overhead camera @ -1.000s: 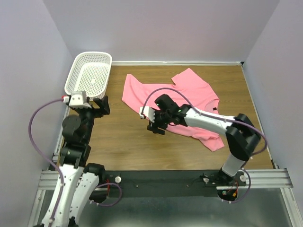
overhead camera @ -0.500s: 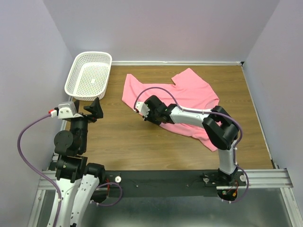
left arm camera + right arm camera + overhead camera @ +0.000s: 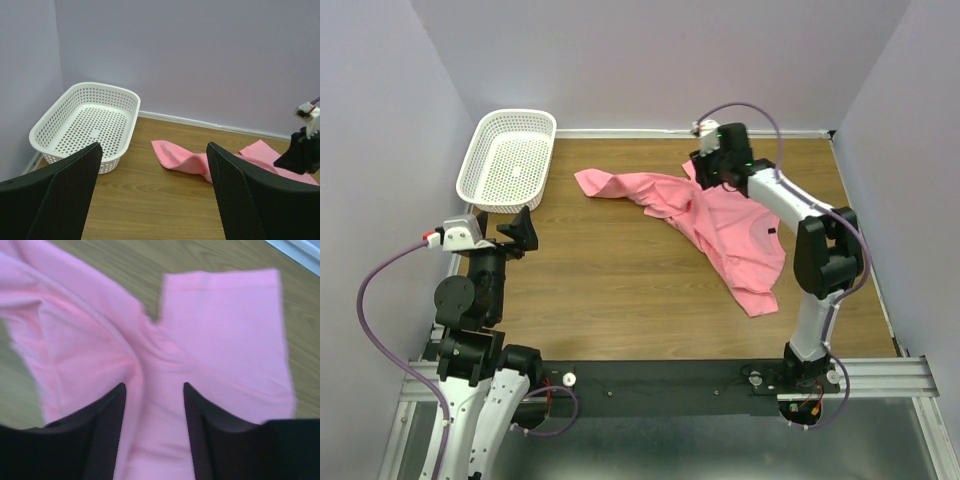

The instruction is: Fold and stack the t-shirts

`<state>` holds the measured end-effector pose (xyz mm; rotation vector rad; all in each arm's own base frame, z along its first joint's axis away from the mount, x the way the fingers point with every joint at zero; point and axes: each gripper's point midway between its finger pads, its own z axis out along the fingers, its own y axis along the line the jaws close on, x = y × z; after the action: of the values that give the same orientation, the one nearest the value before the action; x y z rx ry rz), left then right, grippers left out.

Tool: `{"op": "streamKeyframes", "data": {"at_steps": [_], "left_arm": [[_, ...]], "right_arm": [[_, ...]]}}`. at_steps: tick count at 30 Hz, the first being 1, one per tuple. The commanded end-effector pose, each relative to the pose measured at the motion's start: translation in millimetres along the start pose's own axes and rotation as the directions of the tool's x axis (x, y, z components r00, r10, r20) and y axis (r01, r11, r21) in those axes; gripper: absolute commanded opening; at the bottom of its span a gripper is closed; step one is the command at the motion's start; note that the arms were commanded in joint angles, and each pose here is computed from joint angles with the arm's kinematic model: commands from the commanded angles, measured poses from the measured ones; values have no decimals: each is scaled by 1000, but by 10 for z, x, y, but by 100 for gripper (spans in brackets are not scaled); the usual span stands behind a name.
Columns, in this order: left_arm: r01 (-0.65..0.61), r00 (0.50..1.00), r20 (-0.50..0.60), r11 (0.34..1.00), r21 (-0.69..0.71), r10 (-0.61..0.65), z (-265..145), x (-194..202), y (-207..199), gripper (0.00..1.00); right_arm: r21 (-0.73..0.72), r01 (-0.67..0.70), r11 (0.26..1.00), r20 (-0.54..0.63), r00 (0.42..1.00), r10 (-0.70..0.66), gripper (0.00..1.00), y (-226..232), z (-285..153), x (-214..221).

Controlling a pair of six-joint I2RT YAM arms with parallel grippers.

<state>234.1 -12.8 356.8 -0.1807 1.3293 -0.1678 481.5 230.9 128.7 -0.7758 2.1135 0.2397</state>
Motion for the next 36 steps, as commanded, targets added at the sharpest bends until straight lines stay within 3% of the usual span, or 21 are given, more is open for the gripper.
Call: {"op": "streamKeyframes", "data": {"at_steps": [1, 2, 7, 10, 11, 13, 16, 20, 22, 30, 36], "left_arm": [[-1, 1000, 0, 1000, 0, 1, 17, 0, 1, 93], [-2, 1000, 0, 1000, 3, 2, 19, -2, -5, 93], [-2, 1000, -7, 1000, 5, 2, 25, 22, -8, 93], [-2, 1000, -6, 1000, 8, 2, 26, 19, -14, 93], [-4, 1000, -8, 1000, 9, 4, 28, 24, -16, 93], [-2, 1000, -8, 1000, 12, 2, 35, 26, -23, 93], [-6, 1000, -18, 1000, 14, 6, 48, 51, -25, 93], [-5, 1000, -22, 1000, 13, 5, 55, 60, -27, 93], [-5, 1000, -22, 1000, 11, 5, 49, 62, -22, 93], [-6, 1000, -17, 1000, 18, 7, 48, 49, -34, 93], [-7, 1000, -18, 1000, 24, 7, 47, 51, -44, 93]], "right_arm": [[53, -68, 996, -140, 987, 75, 63, -305, 8, 536], [78, -63, 995, -144, 987, 74, 67, -362, -27, 557], [58, -23, 998, -78, 997, 28, 68, -349, -234, 312], [-194, 63, 979, 12, 998, -62, 66, 74, -358, 161], [-343, 115, 932, 56, 993, -102, 66, 354, -420, 159], [-414, 175, 893, 85, 985, -153, 65, 588, -444, 168], [-411, 299, 861, 84, 953, -291, 65, 946, -308, 194], [-363, 315, 877, -11, 940, -342, 65, 1216, 91, 294], [-319, 307, 897, -15, 944, -329, 63, 1195, 221, 157], [-154, 272, 950, -144, 945, -294, 61, 936, 726, 329], [-150, 261, 954, -197, 937, -287, 59, 928, 850, 544]]}}
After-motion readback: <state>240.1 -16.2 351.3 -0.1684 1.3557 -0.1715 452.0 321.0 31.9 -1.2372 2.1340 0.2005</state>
